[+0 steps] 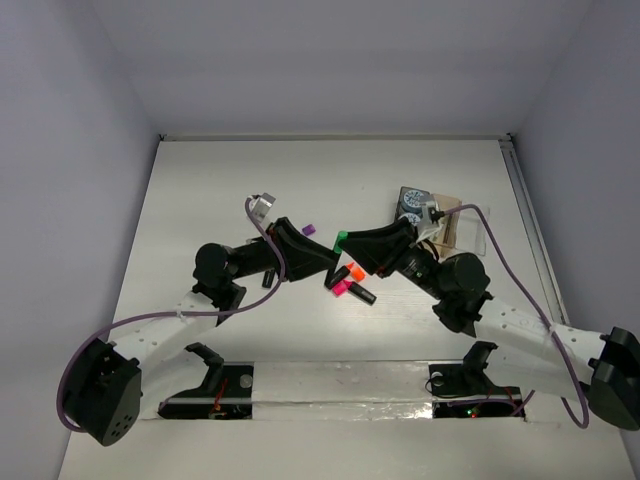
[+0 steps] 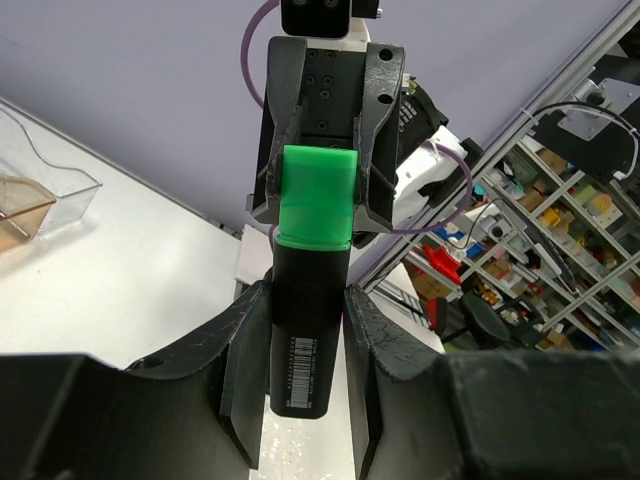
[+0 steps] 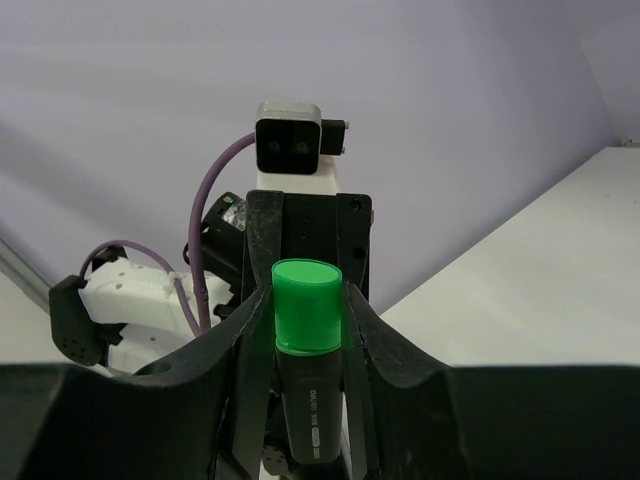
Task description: Sort the stationery into containers
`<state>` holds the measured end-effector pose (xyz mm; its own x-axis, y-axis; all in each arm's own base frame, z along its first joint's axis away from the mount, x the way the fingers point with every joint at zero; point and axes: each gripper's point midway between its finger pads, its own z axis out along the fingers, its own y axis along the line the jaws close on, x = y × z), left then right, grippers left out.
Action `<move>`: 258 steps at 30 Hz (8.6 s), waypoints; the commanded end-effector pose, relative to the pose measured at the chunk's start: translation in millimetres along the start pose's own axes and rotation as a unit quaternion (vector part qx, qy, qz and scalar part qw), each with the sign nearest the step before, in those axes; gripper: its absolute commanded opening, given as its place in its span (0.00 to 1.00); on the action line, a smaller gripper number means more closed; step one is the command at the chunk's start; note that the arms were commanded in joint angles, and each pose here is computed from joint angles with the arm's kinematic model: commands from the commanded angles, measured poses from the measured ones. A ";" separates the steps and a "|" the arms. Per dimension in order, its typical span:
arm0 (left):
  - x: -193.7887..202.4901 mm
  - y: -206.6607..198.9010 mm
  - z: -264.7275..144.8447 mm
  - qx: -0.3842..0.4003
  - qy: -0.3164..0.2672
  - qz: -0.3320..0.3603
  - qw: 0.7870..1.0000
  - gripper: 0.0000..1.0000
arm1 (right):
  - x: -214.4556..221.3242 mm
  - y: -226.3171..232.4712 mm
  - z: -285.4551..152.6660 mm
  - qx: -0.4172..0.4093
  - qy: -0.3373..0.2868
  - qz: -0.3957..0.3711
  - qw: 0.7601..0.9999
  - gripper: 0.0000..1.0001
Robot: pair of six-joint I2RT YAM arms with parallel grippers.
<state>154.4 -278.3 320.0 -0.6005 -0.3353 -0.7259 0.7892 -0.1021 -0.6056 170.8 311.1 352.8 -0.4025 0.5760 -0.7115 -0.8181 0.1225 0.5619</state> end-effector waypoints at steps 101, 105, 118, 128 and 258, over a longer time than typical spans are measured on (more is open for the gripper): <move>-16.2 -40.0 5.8 0.052 -0.078 0.140 0.986 0.27 | -18.2 17.9 24.7 0.077 0.108 -0.115 0.985 0.16; -14.7 -39.7 5.8 0.052 -0.073 0.141 0.986 0.30 | -19.3 15.9 25.9 0.080 0.102 -0.116 0.985 0.16; -18.1 -22.8 6.1 -0.002 -0.066 0.167 0.984 0.42 | -28.2 3.9 27.2 0.112 0.073 -0.118 0.984 0.15; -21.8 15.8 5.8 -0.165 -0.073 0.191 0.965 0.70 | -29.7 -27.8 34.3 0.191 0.074 -0.130 0.970 0.15; -8.5 -66.3 2.9 0.140 -0.124 0.073 0.980 0.00 | -2.0 -26.5 14.7 0.021 0.143 -0.040 0.989 0.65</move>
<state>145.4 -305.2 272.7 -0.7045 -0.3639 -0.6093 0.6753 -0.0798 -0.7332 200.3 319.4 343.0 -0.4548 0.2941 -0.8406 -0.8291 0.2049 0.5202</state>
